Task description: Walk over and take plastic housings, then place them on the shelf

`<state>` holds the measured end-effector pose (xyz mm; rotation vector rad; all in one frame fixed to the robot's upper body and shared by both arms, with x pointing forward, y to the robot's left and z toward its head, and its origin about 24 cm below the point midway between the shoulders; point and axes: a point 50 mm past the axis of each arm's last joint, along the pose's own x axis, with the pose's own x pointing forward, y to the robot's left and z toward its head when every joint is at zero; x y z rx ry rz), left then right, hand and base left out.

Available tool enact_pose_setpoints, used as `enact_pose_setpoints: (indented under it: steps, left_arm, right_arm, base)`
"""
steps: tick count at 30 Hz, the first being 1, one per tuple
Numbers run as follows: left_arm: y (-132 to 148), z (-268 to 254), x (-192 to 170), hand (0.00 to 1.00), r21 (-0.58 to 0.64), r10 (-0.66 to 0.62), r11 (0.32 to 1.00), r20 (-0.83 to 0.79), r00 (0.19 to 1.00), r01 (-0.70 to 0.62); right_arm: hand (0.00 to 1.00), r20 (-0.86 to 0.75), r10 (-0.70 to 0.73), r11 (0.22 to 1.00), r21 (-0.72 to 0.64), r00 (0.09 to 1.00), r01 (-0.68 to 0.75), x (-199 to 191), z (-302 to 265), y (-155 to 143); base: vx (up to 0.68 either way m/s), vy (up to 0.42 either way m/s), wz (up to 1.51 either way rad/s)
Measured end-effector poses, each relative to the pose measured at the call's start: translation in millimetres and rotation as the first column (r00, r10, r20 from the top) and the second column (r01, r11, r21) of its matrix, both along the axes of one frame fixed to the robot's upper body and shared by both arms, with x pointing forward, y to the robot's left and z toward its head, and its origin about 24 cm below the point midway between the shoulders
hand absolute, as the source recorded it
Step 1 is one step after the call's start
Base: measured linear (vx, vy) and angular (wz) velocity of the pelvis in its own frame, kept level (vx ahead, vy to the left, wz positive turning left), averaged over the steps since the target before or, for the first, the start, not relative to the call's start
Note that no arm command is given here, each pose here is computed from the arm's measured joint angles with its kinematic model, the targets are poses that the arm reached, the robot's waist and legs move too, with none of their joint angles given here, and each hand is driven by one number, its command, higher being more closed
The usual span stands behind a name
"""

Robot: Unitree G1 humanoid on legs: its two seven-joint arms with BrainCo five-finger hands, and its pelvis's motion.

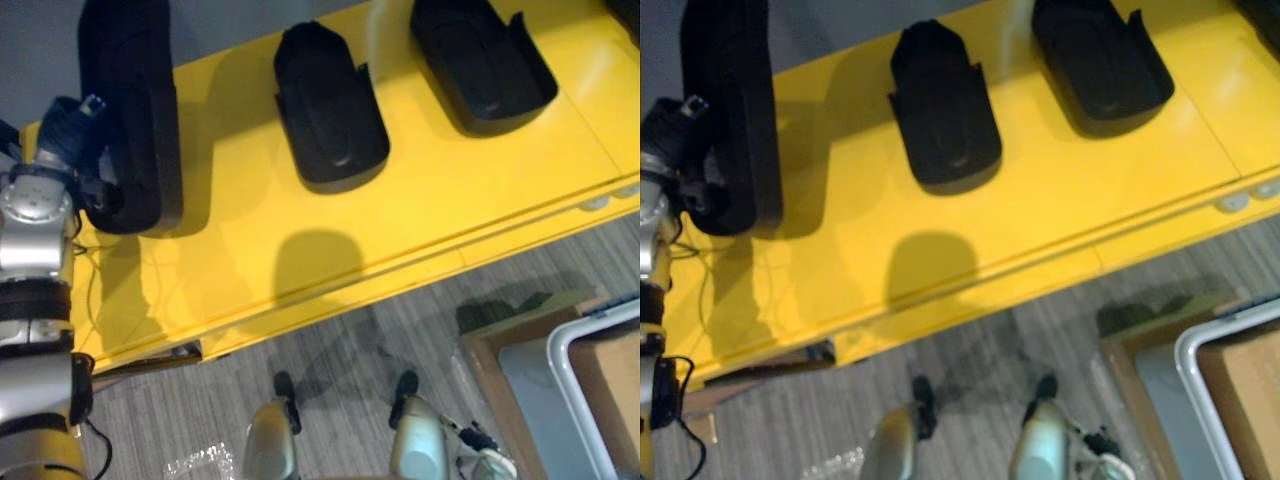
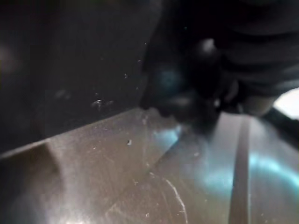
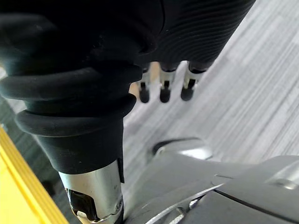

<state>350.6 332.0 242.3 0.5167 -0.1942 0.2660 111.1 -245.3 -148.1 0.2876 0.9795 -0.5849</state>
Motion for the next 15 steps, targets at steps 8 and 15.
enact_pose_setpoints:
  steps: [8,15]
  left_arm:
    - [-7.8,-24.4,11.9,1.0,0.017,0.035,0.999,-0.106,0.994,-0.034]
    - [-8.2,-28.7,16.3,1.0,0.03,0.058,0.998,-0.141,0.988,-0.055]
  right_arm:
    - [0.0,-0.007,0.002,1.0,0.013,1.0,-0.002,1.0,-1.2,2.6]
    - [0.0,-0.002,0.003,1.0,0.01,1.0,-0.003,2.7,-0.4,1.7]
  base:
    - [0.0,0.0,0.0]
    - [0.0,0.0,0.0]
